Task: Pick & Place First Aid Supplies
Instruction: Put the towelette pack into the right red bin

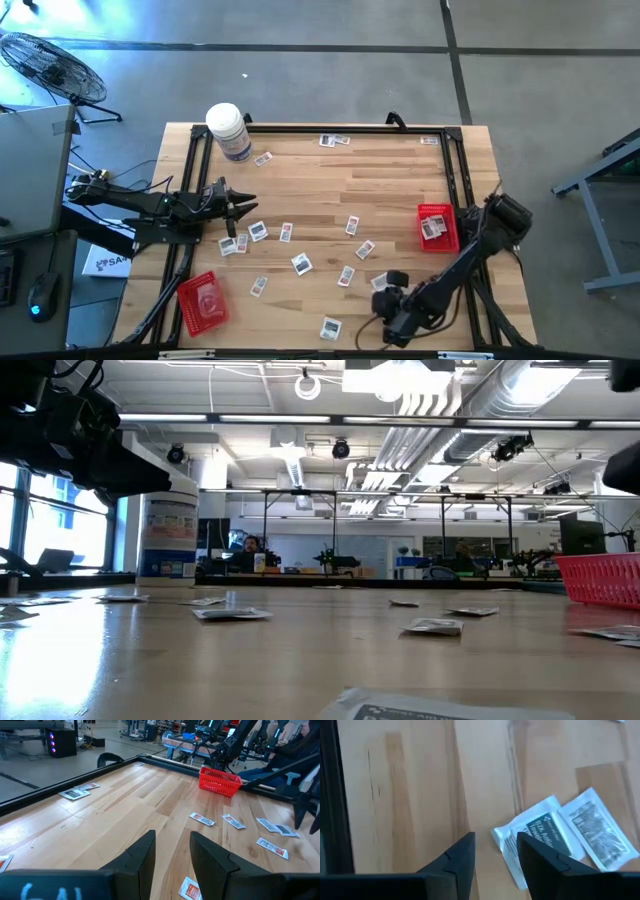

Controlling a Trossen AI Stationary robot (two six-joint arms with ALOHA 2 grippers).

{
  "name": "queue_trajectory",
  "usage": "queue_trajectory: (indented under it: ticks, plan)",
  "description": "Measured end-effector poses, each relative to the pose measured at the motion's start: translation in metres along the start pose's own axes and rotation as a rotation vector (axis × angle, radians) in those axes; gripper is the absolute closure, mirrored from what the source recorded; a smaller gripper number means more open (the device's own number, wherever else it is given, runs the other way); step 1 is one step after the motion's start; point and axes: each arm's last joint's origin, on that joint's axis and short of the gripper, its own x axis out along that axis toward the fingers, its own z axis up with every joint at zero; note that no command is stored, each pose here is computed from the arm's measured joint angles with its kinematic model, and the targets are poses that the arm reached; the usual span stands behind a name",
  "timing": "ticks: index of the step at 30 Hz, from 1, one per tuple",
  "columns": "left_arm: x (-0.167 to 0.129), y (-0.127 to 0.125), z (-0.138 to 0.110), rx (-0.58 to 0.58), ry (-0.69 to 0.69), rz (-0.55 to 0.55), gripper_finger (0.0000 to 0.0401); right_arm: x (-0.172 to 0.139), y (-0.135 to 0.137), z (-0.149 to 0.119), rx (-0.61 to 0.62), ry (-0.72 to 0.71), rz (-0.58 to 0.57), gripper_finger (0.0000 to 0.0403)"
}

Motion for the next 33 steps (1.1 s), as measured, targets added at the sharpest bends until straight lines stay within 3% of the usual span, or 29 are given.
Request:
queue_trajectory:
  ticks: [7, 16, 33]
  plan:
    - [0.000, 0.000, 0.000, 0.000, 0.000, 0.000, 0.0282, 0.011, -0.001, -0.007, -0.168, -0.094, 0.033, 0.0273]
    - [0.000, 0.000, 0.000, 0.000, 0.000, 0.000, 0.0282, 0.011, 0.001, -0.017, -0.342, -0.102, 0.025, 0.0285]
    - [0.000, 0.000, 0.000, 0.000, 0.000, 0.000, 0.0282, 0.007, 0.000, -0.024, -0.356, -0.059, 0.018, 0.0286]
